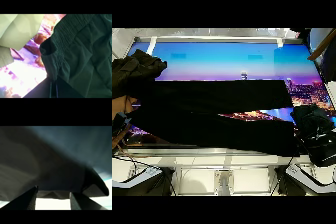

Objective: Fold the clothes and pants, and hang the long-sleeved shirts on hangers.

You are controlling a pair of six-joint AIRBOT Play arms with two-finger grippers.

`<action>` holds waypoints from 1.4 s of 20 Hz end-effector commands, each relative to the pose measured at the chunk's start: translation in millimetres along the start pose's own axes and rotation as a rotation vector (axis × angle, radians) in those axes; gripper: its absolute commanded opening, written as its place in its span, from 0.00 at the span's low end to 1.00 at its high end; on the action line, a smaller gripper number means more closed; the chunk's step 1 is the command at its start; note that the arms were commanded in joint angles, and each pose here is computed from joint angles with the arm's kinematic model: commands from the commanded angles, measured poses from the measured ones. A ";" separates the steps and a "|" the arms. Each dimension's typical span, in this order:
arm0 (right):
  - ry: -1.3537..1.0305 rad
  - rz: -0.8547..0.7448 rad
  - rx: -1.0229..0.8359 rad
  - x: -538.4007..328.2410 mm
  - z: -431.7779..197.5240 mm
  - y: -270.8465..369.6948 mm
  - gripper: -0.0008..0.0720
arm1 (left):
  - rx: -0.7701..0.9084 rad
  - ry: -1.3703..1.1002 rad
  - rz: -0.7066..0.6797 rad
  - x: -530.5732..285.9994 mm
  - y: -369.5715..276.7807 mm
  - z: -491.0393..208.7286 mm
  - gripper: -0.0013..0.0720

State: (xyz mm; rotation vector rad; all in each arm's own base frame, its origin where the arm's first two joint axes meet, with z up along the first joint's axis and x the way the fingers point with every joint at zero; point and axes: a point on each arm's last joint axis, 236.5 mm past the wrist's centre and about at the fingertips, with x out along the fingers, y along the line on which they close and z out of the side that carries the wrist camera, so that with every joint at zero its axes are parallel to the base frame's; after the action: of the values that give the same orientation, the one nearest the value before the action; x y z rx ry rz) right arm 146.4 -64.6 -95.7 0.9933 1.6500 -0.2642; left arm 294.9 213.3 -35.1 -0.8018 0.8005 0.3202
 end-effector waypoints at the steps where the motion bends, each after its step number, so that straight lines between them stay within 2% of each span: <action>1: 0.004 0.012 0.052 5.0 4.6 0.7 0.63 | 0.002 0.000 0.000 -0.2 -0.2 0.2 0.03; 4: 0.005 0.004 0.069 5.6 5.0 -1.4 0.62 | 0.003 0.000 0.001 -0.2 -0.1 0.2 0.03; 6: 0.008 0.003 0.069 5.6 4.3 -1.5 0.51 | 0.003 0.000 0.001 -0.2 -0.1 0.2 0.03; 7: 0.007 0.003 0.069 5.6 4.4 -1.6 0.51 | 0.003 0.000 0.000 -0.2 -0.2 0.2 0.03; 8: 0.007 0.002 0.068 5.6 4.5 -1.8 0.43 | 0.003 0.000 0.000 -0.2 -0.2 0.2 0.03; 10: 0.008 -0.004 0.062 5.6 4.2 -3.2 0.19 | 0.003 0.000 0.000 -0.2 -0.2 0.2 0.03; 11: 0.009 -0.009 0.055 5.6 4.0 -4.4 0.11 | 0.003 0.000 0.001 -0.2 -0.1 0.2 0.03; 14: 0.011 -0.014 0.030 5.6 3.5 -5.6 0.02 | 0.003 0.000 0.001 -0.2 -0.1 0.2 0.03; 17: 0.019 -0.006 0.006 4.6 1.5 -3.5 0.02 | 0.002 0.000 0.000 -0.3 -0.2 0.4 0.03; 20: -0.007 0.078 -0.085 -19.6 5.1 24.1 0.02 | 0.017 -0.012 -0.005 -5.1 -4.8 5.5 0.03; 22: -0.114 0.127 -0.172 -62.6 15.9 51.7 0.02 | 0.056 -0.029 -0.027 -18.3 -19.3 16.1 0.03; 25: -0.364 0.099 -0.251 -137.8 35.0 77.1 0.02 | 0.117 -0.071 -0.062 -45.0 -46.8 38.3 0.03; 28: -0.453 0.169 -0.315 -166.7 44.4 111.6 0.02 | 0.155 -0.096 -0.087 -59.1 -77.2 60.0 0.03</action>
State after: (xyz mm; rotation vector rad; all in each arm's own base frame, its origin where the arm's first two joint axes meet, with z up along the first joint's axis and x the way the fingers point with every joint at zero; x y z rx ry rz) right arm 229.7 -101.2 29.9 0.8043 1.2820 -0.1442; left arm 316.3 213.3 43.7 -0.6945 0.7134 0.2425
